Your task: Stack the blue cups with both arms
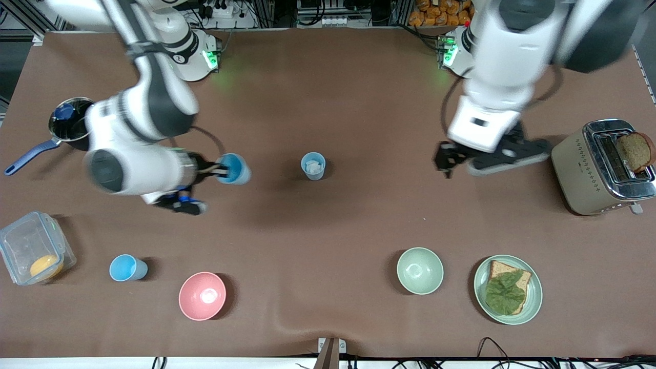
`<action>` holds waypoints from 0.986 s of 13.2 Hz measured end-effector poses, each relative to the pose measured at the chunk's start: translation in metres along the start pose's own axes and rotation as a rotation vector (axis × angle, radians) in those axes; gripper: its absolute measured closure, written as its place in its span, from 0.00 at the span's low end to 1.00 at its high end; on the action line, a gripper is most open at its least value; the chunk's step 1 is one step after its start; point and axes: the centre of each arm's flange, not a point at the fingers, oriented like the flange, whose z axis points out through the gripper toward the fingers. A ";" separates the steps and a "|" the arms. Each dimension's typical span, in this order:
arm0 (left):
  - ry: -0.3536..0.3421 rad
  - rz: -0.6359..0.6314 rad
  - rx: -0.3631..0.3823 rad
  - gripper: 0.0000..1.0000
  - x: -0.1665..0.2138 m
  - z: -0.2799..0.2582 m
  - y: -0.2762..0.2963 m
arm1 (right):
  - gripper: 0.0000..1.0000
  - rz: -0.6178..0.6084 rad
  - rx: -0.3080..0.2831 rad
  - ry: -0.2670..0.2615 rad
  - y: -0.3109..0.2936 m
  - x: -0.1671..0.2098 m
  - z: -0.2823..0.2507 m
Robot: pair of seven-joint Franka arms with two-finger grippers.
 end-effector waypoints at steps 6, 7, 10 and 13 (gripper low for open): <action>-0.105 0.036 -0.031 0.00 0.025 -0.019 -0.118 | 0.96 0.368 0.006 0.073 -0.093 -0.054 0.079; -0.112 0.031 -0.034 0.00 0.028 -0.019 -0.131 | 0.96 0.403 0.019 0.064 -0.098 -0.054 0.089; -0.121 0.020 -0.029 0.00 0.029 -0.017 -0.139 | 0.96 0.451 0.049 0.052 -0.105 -0.057 0.116; -0.124 0.014 -0.025 0.00 0.032 -0.014 -0.148 | 0.96 0.458 0.052 0.060 -0.114 -0.068 0.126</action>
